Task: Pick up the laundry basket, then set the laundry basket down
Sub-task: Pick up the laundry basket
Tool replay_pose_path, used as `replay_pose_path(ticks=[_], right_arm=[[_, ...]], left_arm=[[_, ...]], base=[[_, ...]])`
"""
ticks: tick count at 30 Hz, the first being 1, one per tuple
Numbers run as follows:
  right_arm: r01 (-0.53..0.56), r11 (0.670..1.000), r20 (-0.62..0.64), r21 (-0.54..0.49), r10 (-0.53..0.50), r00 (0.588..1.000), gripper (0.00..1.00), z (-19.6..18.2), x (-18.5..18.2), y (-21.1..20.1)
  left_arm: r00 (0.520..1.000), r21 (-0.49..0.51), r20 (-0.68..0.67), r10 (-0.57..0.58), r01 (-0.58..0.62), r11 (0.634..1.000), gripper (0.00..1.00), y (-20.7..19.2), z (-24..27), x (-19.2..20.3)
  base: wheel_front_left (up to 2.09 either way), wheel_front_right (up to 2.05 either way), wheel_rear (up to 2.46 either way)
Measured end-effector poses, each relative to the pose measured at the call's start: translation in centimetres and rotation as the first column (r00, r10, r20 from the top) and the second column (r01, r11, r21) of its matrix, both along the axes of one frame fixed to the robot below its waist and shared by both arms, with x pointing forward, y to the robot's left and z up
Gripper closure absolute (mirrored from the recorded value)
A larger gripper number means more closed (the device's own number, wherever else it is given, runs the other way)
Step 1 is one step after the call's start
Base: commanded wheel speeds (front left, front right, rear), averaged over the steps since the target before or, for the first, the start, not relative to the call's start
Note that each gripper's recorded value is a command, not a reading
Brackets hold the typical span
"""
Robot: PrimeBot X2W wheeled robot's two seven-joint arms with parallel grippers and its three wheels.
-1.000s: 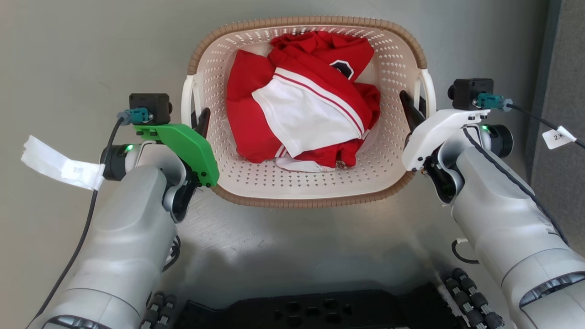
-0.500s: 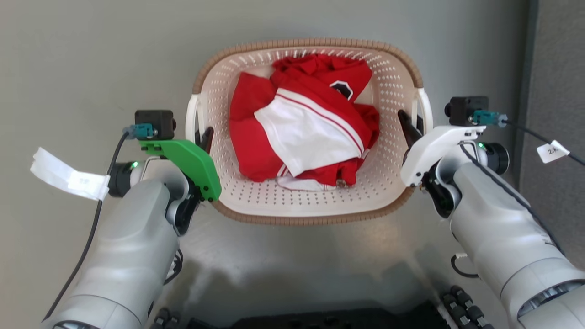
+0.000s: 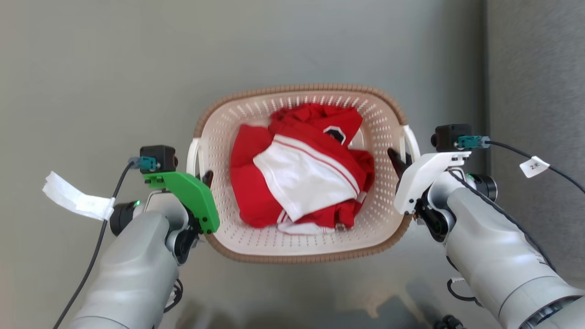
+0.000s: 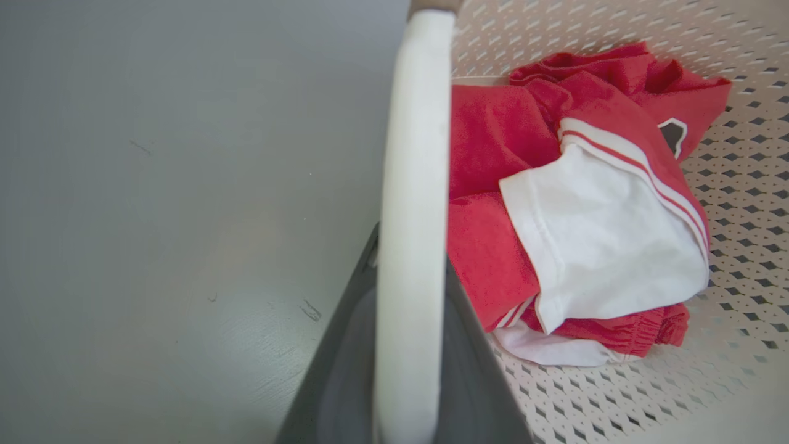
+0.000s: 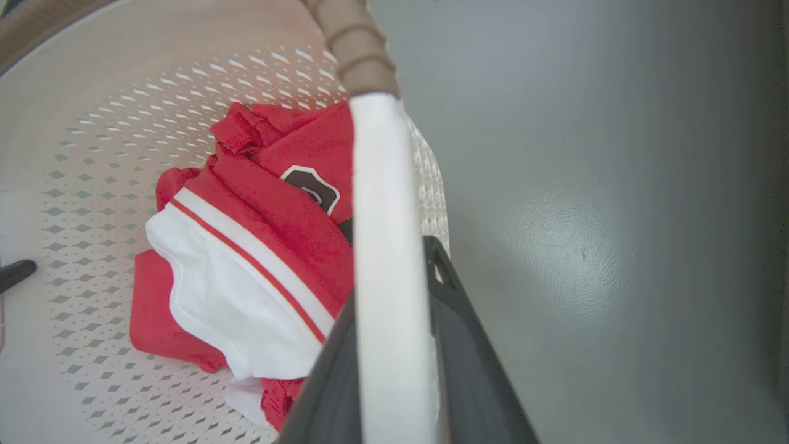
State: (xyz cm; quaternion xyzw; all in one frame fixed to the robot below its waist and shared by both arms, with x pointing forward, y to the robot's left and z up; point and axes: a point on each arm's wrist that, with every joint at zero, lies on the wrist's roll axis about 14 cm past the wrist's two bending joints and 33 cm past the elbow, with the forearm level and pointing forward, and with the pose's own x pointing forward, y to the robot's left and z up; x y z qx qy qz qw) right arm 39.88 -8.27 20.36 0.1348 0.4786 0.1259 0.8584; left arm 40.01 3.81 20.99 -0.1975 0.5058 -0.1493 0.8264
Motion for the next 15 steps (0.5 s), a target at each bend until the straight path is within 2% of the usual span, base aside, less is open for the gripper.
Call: replay_pose_path(ticks=[8,15], right_arm=[[-0.007,1.000,0.022,0.003,0.007,1.000,1.00,3.5,0.3,-0.2],[-0.017,1.000,0.006,-0.008,0.017,1.000,1.00,5.6,-1.5,-0.5]], left_arm=[[1.000,-0.012,0.017,-0.009,0.010,1.000,1.00,-0.5,3.0,-0.1],[0.999,-0.018,0.003,-0.036,0.036,0.999,1.00,-1.0,5.0,-1.8]], base=[[0.00,0.00,0.00],[0.00,0.00,0.00]])
